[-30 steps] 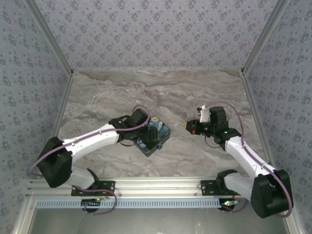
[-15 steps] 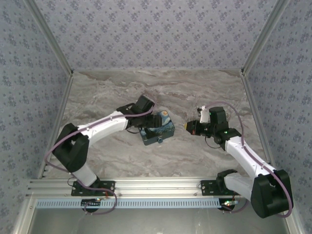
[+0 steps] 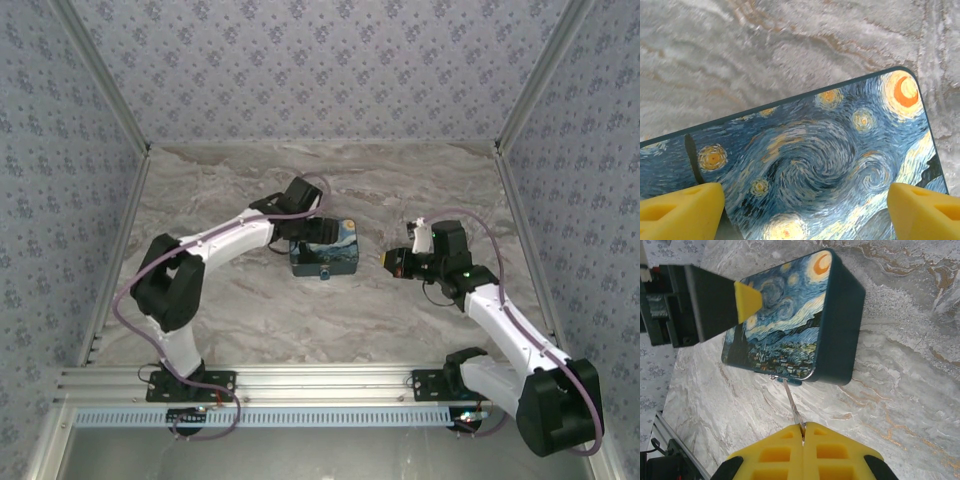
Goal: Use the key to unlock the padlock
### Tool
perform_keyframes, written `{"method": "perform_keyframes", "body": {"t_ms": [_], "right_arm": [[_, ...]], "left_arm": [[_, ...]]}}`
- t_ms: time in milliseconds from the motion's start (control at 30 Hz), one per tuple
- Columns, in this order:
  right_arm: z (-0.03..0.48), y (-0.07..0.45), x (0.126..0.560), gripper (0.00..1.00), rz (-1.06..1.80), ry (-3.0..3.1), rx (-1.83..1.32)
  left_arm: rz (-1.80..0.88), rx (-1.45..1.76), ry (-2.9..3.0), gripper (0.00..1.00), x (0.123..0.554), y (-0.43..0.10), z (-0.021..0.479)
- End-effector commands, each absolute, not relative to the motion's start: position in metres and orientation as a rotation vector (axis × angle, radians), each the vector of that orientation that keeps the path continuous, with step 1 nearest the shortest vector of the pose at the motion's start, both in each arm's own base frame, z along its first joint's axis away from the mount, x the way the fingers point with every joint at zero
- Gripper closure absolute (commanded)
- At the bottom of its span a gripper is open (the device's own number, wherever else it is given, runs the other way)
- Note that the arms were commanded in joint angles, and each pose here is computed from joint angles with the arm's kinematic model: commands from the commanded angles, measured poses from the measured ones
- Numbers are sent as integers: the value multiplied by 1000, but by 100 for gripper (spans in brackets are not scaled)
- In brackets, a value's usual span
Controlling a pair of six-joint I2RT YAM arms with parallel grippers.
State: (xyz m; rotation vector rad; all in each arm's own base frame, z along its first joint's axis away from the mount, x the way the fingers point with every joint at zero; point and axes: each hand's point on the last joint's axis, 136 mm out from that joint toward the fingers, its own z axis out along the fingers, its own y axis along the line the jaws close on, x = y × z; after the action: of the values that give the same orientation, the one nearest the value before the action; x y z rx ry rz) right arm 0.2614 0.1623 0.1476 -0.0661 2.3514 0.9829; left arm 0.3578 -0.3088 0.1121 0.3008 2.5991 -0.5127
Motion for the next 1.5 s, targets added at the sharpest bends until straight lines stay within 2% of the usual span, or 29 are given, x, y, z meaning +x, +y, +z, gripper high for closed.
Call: {"method": "perform_keyframes", "body": {"t_ms": [0,300,500,733,867,1033,1233,1467], "right_arm": [[142,157,256,99,956,2368,-54],[138,155,253,99,944,2378,-46],[139,155,253,99,948,2376,-46],[136,157,251,99,966,2376,-42],[135,161,251,99,980,2371,-41],[137,167,249,99,1010,2355,-58],[140,175,252,99,1077,2343,-63],[145,188,258,99,1141,2329,-93]], "left_arm": [[-536,388,2596,15,366,-322,110],[-595,476,2549,15,393,-352,116],[-689,518,2423,15,406,-368,152],[-746,456,2210,12,411,-341,222],[-727,403,2112,6,396,-313,248],[-762,327,2078,3,362,-285,244],[-858,221,2078,3,321,-260,212],[-977,200,2077,3,291,-259,177]]}}
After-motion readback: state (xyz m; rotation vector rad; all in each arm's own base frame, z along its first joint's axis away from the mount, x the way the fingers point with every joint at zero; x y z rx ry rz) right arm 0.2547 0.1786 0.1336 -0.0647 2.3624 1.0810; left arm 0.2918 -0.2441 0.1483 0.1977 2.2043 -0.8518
